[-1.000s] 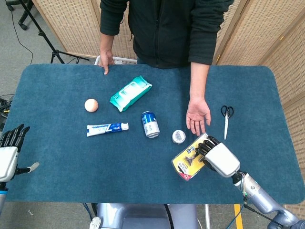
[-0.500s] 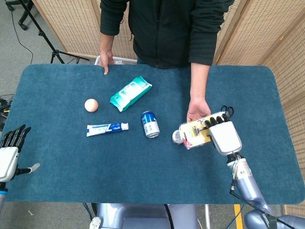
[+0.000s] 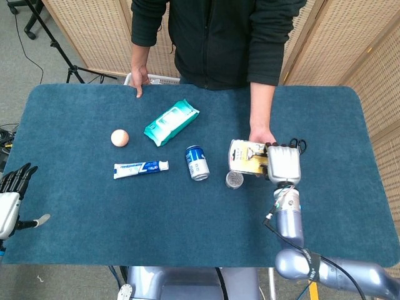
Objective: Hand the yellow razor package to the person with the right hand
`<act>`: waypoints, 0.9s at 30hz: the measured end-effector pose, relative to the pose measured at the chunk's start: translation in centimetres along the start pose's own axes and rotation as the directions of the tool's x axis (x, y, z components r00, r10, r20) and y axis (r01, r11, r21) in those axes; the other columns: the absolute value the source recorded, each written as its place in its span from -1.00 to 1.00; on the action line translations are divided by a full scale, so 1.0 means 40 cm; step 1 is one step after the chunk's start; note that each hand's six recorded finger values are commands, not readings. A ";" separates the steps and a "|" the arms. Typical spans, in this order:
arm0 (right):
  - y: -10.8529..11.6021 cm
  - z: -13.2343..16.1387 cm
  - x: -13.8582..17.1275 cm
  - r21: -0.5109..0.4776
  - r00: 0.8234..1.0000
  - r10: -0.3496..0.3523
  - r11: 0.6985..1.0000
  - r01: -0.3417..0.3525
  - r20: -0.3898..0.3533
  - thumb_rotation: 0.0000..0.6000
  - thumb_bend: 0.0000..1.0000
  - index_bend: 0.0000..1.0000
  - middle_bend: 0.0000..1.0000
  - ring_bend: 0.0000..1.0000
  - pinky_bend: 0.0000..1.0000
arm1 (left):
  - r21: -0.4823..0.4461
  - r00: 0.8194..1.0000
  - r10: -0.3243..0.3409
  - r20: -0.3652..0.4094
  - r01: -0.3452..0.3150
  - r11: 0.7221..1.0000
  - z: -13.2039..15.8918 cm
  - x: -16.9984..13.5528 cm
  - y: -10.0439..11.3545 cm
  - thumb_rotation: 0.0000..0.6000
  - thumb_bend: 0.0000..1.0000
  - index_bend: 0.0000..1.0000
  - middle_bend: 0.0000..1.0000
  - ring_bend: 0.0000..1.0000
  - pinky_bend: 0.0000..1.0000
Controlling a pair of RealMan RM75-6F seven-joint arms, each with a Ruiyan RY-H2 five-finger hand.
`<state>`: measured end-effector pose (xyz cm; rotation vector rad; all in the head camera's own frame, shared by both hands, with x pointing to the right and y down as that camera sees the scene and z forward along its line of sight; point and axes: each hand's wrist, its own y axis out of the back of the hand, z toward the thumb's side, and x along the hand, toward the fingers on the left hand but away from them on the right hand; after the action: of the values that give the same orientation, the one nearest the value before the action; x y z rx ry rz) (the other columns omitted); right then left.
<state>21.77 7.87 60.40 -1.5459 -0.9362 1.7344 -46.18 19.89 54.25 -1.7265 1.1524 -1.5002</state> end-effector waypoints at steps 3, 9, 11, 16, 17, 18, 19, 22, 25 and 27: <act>-0.006 0.008 0.006 -0.034 0.999 0.029 0.999 -0.029 -0.013 1.00 -0.40 -0.97 -1.00 -0.99 -0.73 | -0.005 1.000 0.001 -0.004 -0.001 1.000 -0.003 0.001 0.003 1.00 -1.00 -1.00 -1.00 -1.00 -1.00; -0.006 -0.001 0.020 -0.068 0.995 0.102 0.992 -0.103 -0.025 1.00 -1.00 -1.00 -1.00 -1.00 -0.95 | -0.004 1.000 -0.003 0.000 0.003 1.000 -0.001 -0.001 0.002 1.00 -1.00 -1.00 -1.00 -1.00 -1.00; 0.012 0.002 0.027 -0.076 0.996 0.082 0.994 -0.084 -0.039 1.00 -1.00 -1.00 -1.00 -1.00 -0.95 | -0.003 1.000 -0.002 0.000 0.002 1.000 -0.001 -0.001 0.001 1.00 -1.00 -1.00 -1.00 -1.00 -1.00; 0.086 -0.009 0.068 -0.097 0.997 0.008 0.995 -0.015 -0.078 1.00 -1.00 -1.00 -1.00 -1.00 -0.95 | 0.000 1.000 -0.004 -0.002 0.004 1.000 -0.001 0.001 -0.001 1.00 -1.00 -1.00 -1.00 -1.00 -1.00; 0.098 -0.013 0.078 -0.101 0.996 -0.005 0.995 -0.004 -0.087 1.00 -1.00 -1.00 -1.00 -1.00 -0.95 | 0.001 1.000 -0.004 -0.002 0.004 1.000 -0.001 0.001 -0.001 1.00 -1.00 -1.00 -1.00 -1.00 -1.00; 0.107 -0.018 0.088 -0.104 0.995 -0.018 0.995 0.008 -0.096 1.00 -1.00 -1.00 -1.00 -1.00 -0.95 | 0.002 1.000 -0.003 -0.001 0.003 1.000 -0.001 0.001 -0.001 1.00 -1.00 -1.00 -1.00 -1.00 -1.00; 0.118 -0.027 0.098 -0.107 0.994 -0.037 0.994 0.025 -0.105 1.00 -1.00 -1.00 -1.00 -1.00 -0.95 | 0.003 1.000 -0.002 -0.001 0.002 1.000 0.000 0.000 -0.001 1.00 -1.00 -1.00 -1.00 -1.00 -1.00; 0.134 -0.056 0.118 -0.112 0.988 -0.092 0.991 0.079 -0.123 1.00 -1.00 -1.00 -1.00 -1.00 -0.95 | 0.004 1.000 0.003 0.000 -0.003 1.000 0.000 -0.001 0.001 1.00 -1.00 -1.00 -1.00 -1.00 -1.00; 0.140 -0.093 0.136 -0.130 0.974 -0.168 0.980 0.149 -0.150 1.00 -1.00 -1.00 -1.00 -1.00 -0.95 | 0.004 1.000 0.012 -0.002 -0.012 1.000 -0.001 -0.003 0.004 1.00 -1.00 -1.00 -1.00 -1.00 -1.00; 0.139 -0.116 0.148 -0.146 0.959 -0.216 0.971 0.191 -0.182 1.00 -1.00 -1.00 -1.00 -1.00 -0.95 | 0.004 1.000 0.014 -0.002 -0.014 1.000 -0.001 -0.004 0.004 1.00 -1.00 -1.00 -1.00 -1.00 -1.00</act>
<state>25.70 10.16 52.24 -1.6056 -1.0798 1.3736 -46.27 19.97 54.03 -1.7111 1.1589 -1.4950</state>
